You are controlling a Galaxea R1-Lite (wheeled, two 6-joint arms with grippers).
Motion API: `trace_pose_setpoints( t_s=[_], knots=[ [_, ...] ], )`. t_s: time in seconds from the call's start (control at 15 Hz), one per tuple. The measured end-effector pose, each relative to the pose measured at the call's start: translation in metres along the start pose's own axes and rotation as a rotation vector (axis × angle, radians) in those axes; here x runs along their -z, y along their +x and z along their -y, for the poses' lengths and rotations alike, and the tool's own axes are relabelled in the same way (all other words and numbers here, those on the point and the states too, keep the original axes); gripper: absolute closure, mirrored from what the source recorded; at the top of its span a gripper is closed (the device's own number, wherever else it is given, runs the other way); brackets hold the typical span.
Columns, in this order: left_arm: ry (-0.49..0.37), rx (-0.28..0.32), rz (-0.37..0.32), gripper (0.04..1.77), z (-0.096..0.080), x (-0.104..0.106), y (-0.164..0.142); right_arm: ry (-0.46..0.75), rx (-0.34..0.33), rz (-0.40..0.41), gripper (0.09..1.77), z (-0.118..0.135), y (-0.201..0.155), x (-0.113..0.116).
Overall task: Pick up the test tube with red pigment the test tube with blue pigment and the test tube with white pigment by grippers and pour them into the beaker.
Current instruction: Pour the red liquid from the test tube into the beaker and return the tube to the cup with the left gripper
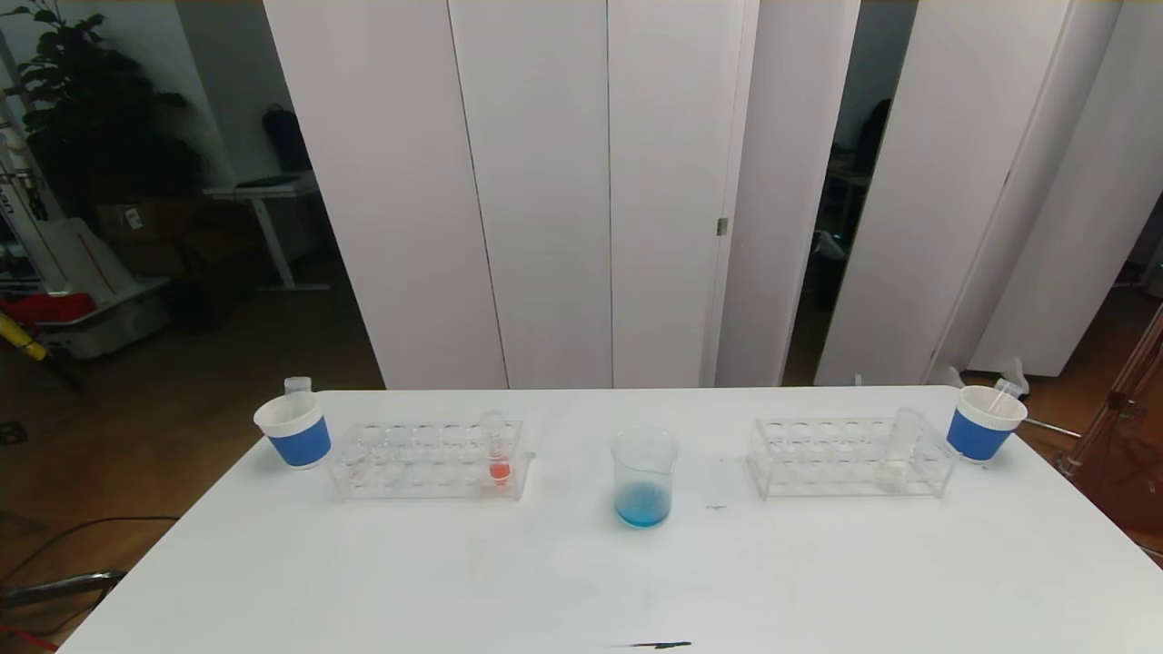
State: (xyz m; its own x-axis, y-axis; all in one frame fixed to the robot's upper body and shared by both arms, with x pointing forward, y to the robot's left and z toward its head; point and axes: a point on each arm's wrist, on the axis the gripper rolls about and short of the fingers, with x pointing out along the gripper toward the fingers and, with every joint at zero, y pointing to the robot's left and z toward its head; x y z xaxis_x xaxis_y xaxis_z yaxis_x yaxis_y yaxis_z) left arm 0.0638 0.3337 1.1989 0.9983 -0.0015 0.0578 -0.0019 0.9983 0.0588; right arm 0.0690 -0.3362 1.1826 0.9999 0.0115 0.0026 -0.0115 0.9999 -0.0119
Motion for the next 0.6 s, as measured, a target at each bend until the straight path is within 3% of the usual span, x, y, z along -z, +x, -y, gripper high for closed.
trace_pose_setpoints(
  t_s=[0.27,0.6],
  knots=[
    [0.009,0.008,0.021,0.06,-0.001,-0.025,-0.01,0.0,0.0,0.0,0.11,0.0,0.0,0.0],
    [0.004,0.01,0.034,0.06,-0.004,-0.076,-0.007,0.0,0.0,0.0,0.11,0.0,0.0,0.0]
  ],
)
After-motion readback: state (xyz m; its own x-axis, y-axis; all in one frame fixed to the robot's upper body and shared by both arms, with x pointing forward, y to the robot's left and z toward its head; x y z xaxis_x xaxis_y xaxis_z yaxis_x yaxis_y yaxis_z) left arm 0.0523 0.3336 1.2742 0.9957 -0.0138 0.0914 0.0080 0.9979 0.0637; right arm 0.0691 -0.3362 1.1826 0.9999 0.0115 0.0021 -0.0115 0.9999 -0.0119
